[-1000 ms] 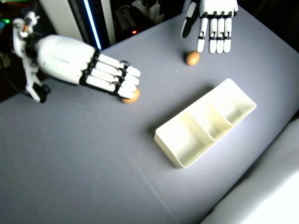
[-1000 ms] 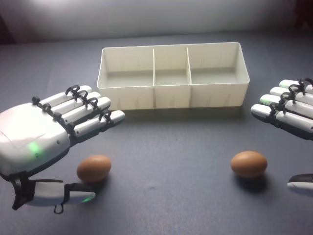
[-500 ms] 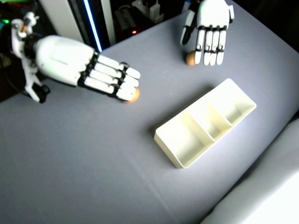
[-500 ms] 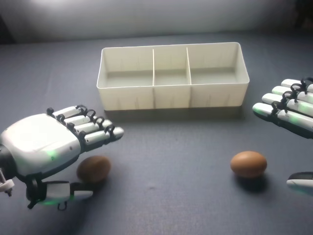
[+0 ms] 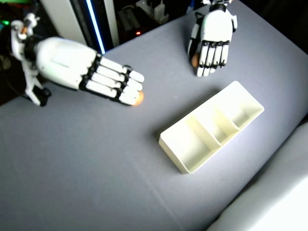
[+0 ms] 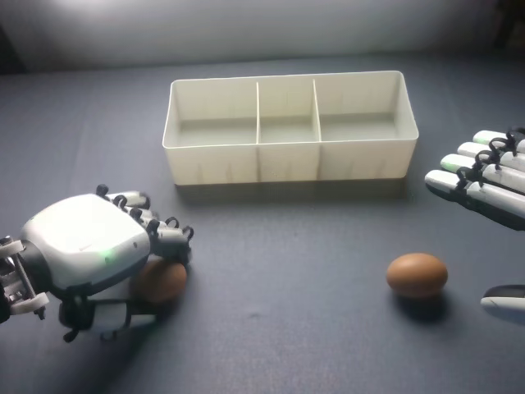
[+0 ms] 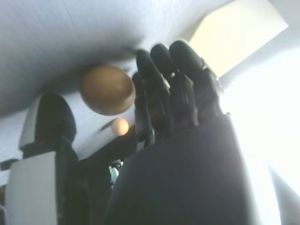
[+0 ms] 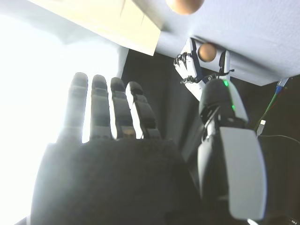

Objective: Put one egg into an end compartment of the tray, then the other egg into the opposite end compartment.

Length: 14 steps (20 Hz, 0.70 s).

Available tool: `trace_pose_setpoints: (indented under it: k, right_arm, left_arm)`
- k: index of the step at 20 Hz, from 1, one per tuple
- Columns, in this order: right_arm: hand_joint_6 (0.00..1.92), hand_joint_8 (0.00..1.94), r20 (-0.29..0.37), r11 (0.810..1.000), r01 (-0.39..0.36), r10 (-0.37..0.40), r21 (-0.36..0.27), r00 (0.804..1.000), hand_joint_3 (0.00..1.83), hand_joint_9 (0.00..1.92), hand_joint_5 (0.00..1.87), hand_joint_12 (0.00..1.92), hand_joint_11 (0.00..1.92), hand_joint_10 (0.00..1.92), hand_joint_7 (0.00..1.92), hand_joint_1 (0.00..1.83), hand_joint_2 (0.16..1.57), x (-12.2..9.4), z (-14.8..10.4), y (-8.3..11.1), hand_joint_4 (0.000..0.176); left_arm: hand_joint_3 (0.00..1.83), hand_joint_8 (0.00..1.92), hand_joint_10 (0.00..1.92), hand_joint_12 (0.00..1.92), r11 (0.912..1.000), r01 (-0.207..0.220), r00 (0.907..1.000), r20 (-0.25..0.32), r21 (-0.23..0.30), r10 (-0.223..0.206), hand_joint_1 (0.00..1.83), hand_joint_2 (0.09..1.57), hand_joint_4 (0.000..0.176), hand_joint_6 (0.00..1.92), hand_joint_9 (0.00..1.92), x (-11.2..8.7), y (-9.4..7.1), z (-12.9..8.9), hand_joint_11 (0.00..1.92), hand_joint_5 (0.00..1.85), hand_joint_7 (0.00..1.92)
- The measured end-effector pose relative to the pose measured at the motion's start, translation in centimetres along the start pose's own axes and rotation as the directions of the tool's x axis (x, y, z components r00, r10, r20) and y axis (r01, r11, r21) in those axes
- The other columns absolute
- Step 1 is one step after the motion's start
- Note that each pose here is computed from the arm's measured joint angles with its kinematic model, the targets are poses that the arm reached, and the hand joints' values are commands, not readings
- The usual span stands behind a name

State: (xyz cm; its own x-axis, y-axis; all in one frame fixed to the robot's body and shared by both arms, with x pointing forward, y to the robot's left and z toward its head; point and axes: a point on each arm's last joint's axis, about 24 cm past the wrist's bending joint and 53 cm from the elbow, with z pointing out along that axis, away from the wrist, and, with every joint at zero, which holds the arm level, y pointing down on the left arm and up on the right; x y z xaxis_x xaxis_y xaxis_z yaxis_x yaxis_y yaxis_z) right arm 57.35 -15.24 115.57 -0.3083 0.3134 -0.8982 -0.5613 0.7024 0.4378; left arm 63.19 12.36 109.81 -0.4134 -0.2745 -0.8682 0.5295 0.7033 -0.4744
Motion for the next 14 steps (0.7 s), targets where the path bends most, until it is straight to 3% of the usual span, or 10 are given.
trace_pose_setpoints:
  k: [3,7,11,13,14]
  right_arm:
    - [0.00,0.00,0.004,1.000,-0.006,0.006,0.005,1.000,0.02,0.00,0.00,0.00,0.00,0.00,0.00,0.33,1.25,-0.1,0.0,-0.2,0.000]
    - [0.00,0.00,0.010,1.000,-0.023,0.023,-0.003,1.000,0.02,0.00,0.00,0.00,0.00,0.00,0.00,0.29,1.26,-0.3,0.0,0.0,0.000]
    - [0.00,0.00,0.026,0.999,-0.032,0.032,-0.012,0.999,0.01,0.00,0.00,0.00,0.00,0.00,0.00,0.32,1.26,-0.6,-0.2,0.2,0.000]
    - [0.00,0.00,0.029,0.999,-0.033,0.033,-0.014,0.999,0.01,0.00,0.00,0.00,0.00,0.00,0.00,0.31,1.26,-0.6,-0.2,0.2,0.000]
    - [0.00,0.00,0.030,0.999,-0.031,0.031,-0.009,0.999,0.01,0.00,0.00,0.00,0.00,0.00,0.00,0.33,1.26,-0.7,-0.2,-0.1,0.000]
  left_arm:
    - [0.01,1.89,1.92,1.92,0.9997,-0.006,0.9999,0.011,0.025,0.006,1.09,1.23,0.000,1.34,1.26,-0.6,-1.1,-0.8,1.40,0.76,1.07]
    - [0.00,1.92,1.92,1.92,0.9970,-0.040,0.9934,0.110,0.067,0.032,1.11,1.19,0.000,1.22,1.37,-4.2,-2.1,-1.7,1.49,0.84,1.10]
    - [0.00,1.92,1.92,1.92,0.9902,-0.102,0.9697,0.232,0.095,0.078,1.12,1.18,0.000,1.19,1.36,-9.3,-3.5,-0.6,1.47,0.86,1.12]
    - [0.00,1.63,1.82,1.92,0.9903,-0.112,0.9560,0.281,0.082,0.085,1.12,1.18,0.000,1.21,1.21,-11.7,-3.4,0.7,1.28,0.85,1.06]
    - [0.00,1.81,1.92,1.92,0.9950,-0.093,0.9515,0.298,0.036,0.078,1.13,1.19,0.000,1.21,1.22,-14.6,-2.4,3.9,1.35,0.84,1.00]
